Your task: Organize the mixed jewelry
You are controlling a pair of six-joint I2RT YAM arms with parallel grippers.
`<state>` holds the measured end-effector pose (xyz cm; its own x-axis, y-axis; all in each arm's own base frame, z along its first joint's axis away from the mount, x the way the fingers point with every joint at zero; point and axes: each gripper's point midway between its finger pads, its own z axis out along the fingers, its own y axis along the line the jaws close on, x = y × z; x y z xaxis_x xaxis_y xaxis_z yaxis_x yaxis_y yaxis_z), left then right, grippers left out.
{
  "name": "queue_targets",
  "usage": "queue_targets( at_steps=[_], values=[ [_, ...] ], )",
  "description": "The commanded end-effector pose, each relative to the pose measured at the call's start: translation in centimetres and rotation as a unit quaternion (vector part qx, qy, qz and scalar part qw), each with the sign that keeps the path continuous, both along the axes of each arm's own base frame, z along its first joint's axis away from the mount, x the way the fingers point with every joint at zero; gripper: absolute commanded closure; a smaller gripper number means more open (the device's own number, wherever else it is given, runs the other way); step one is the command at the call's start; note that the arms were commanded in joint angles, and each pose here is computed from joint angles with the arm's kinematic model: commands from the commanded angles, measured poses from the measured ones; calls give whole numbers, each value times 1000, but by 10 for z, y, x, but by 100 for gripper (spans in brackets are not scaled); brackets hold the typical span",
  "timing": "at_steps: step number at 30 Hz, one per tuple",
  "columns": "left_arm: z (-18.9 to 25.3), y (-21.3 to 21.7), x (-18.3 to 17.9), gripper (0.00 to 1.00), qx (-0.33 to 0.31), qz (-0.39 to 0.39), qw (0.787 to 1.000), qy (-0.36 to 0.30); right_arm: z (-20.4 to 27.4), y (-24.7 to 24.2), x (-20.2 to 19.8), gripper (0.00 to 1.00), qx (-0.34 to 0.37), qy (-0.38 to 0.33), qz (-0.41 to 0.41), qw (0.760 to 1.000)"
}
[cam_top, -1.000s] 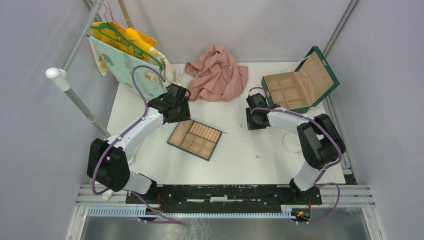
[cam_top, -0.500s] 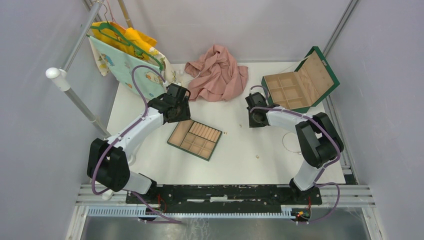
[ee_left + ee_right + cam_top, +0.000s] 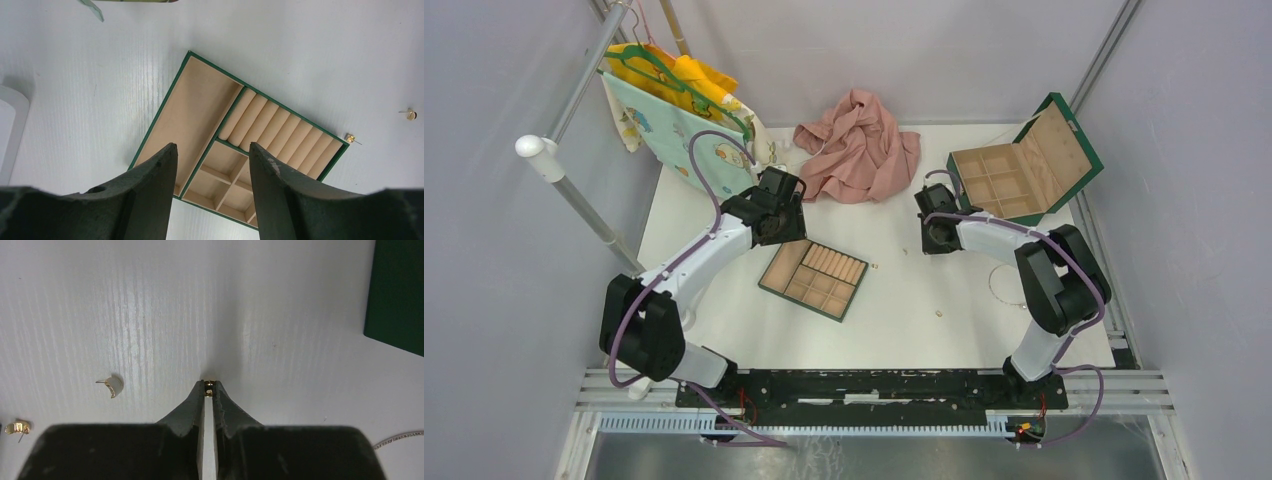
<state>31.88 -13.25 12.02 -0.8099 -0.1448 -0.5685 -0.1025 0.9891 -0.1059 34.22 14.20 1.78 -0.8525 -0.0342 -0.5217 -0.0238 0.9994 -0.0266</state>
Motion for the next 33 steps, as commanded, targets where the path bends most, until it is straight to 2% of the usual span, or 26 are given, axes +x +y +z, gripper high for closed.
queue_targets(
  at_steps=[1, 6, 15, 20, 23, 27, 33],
  values=[
    [14, -10, 15, 39, -23, 7, 999, -27, 14, 4, 14, 90, 5, -15, -9, 1000],
    [15, -10, 16, 39, -21, 5, 999, -28, 26, 7, 19, 90, 28, -17, -9, 999],
    [18, -10, 16, 38, -20, -2, 999, -32, 53, 16, 22, 89, 144, 5, 42, 989],
    [16, -10, 17, 38, -18, -5, 999, -30, 61, 6, 31, 86, 114, -2, 54, 992],
    [15, -18, 18, 36, -26, -23, 999, -27, 63, 4, 36, 78, 104, -4, 59, 993],
    [23, -57, 11, 25, -15, -94, 995, -37, 65, 0, 37, 75, 87, -3, 64, 994],
    [6, -138, -14, 20, 9, -212, 977, -19, 62, -14, 23, 61, 60, -2, 66, 996]
  ],
)
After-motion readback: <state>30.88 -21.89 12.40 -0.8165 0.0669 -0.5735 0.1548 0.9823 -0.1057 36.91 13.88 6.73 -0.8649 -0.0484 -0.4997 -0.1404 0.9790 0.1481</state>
